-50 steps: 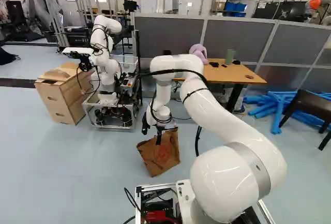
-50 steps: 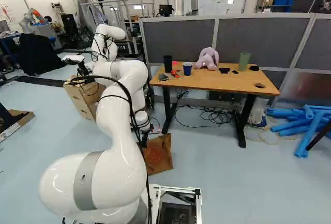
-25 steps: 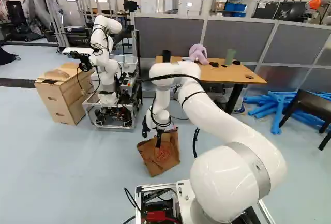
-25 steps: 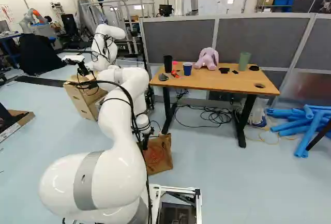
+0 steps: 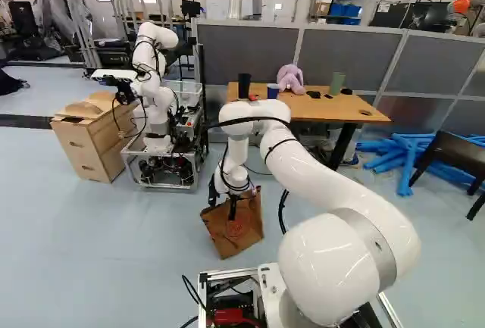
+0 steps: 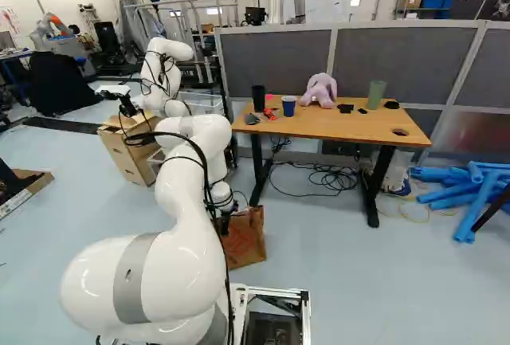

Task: Pick up the bag on the ground and place it on the table

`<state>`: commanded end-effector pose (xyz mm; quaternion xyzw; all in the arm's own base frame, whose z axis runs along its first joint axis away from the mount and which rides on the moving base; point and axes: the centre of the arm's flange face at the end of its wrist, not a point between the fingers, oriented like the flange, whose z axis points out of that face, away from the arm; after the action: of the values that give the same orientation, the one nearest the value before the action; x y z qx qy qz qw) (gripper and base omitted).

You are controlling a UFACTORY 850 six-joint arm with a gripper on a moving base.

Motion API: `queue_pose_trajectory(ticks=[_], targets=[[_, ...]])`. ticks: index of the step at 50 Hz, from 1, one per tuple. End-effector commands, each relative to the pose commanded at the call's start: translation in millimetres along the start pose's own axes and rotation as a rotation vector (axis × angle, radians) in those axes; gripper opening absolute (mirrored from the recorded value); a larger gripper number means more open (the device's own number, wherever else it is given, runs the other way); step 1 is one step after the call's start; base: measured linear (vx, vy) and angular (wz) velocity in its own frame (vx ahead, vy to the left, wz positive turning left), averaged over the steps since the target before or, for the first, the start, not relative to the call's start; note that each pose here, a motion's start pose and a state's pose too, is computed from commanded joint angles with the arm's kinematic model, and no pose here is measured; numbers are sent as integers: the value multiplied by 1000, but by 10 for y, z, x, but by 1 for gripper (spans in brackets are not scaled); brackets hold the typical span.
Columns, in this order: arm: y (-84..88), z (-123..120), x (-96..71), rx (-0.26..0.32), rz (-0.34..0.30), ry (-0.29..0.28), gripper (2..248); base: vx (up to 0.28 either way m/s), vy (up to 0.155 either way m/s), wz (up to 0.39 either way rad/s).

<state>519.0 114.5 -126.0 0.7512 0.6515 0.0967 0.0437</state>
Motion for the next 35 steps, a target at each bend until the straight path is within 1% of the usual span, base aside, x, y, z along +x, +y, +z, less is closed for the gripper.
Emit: queue_pose_trajectory(ticks=[21, 31, 32, 35], targets=[[-62, 307, -28, 3, 0, -1, 247, 0, 0, 0], [-71, 349, -33, 3, 0, -1, 243, 0, 0, 0], [-71, 350, -33, 3, 0, -1, 206, 0, 0, 0], [-72, 352, -33, 3, 0, -1, 206, 0, 0, 0]])
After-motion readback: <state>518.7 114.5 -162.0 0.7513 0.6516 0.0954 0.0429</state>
